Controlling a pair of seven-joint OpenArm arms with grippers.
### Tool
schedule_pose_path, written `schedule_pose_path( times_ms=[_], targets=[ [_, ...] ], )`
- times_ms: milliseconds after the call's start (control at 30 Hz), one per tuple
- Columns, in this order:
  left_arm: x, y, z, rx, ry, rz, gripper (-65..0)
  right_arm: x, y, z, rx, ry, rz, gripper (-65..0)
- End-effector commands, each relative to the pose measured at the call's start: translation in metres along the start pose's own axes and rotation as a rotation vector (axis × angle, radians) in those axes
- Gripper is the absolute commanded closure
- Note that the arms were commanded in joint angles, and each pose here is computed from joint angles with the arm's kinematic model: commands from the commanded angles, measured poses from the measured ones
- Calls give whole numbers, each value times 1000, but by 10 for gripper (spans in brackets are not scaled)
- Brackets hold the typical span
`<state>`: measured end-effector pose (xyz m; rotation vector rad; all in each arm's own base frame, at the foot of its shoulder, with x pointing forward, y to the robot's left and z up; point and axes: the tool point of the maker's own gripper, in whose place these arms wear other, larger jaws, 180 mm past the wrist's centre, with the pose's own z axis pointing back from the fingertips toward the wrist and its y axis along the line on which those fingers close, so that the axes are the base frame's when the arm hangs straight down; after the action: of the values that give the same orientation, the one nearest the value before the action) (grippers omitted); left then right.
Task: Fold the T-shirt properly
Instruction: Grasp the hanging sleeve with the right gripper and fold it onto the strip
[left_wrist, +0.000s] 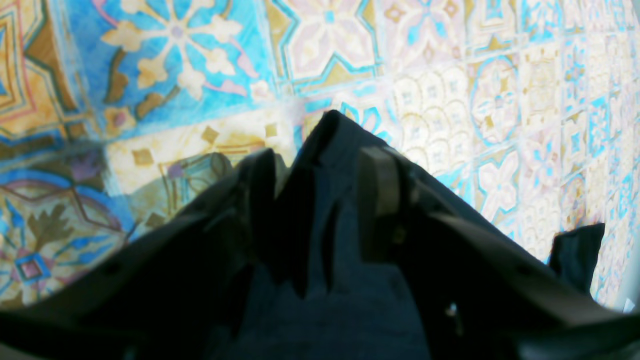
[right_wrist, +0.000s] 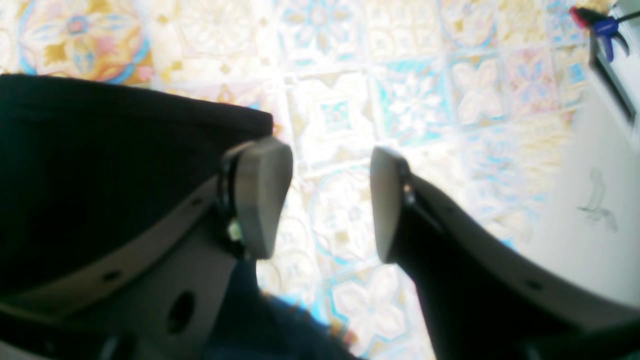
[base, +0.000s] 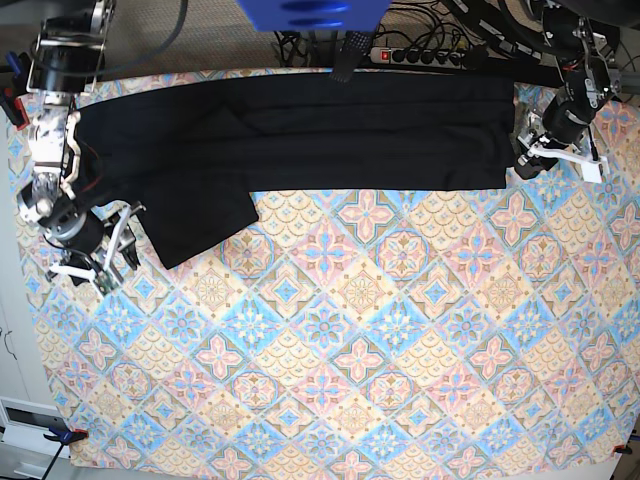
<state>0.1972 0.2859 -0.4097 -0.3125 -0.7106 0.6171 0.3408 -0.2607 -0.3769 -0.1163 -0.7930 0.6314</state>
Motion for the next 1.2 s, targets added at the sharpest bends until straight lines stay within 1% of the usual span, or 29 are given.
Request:
schedule_pose_path(
  times_ms=[0,67,167,400,500,600,700,733,833,967,1000,1033,1100,1167],
  targets=[
    [15,-8,6,-22,-42,-32,-270,-1,-10,-1,-10,5,1,-285],
    [18,-13,8,-31,-52,-49,-270,-15,-6,-13,19,45,-35,-285],
    [20,-15,9,-34,-58,-53,-270,-24,-4,-27,49,81,-64,-285],
    [20,-15,9,-34,-57,-55,-270,-41,12,-42,107,98,-114,-285],
    [20,-15,9,-34,-57,-55,-270,-48,34,-52,151,104,-164,-285],
    [20,-16,9,-36,-57,-56,-270,-58,41,-55,166,112,-194,-285],
    [20,-16,9,-36,-57,-56,-270,-48,32,-62,160,85,-217,-285],
    [20,-16,9,-36,-57,-56,-270,-50,31,-64,162,91,-226,-285],
    [20,-16,9,-36,-57,-56,-270,-50,38,-70,180,97,-256,-283],
    [20,-16,9,-36,-57,-56,-270,-48,42,-72,187,97,-261,-273],
    [20,-16,9,-36,-57,-56,-270,-48,43,-72,188,100,-261,-253],
    [20,-16,9,-36,-57,-56,-270,-50,43,-72,189,104,-261,-219],
    [21,-15,9,-34,-59,-55,-270,-51,44,-72,190,107,-261,-128],
    [21,-14,9,-32,-59,-55,-270,-50,44,-72,190,106,-262,-12]
  ],
)
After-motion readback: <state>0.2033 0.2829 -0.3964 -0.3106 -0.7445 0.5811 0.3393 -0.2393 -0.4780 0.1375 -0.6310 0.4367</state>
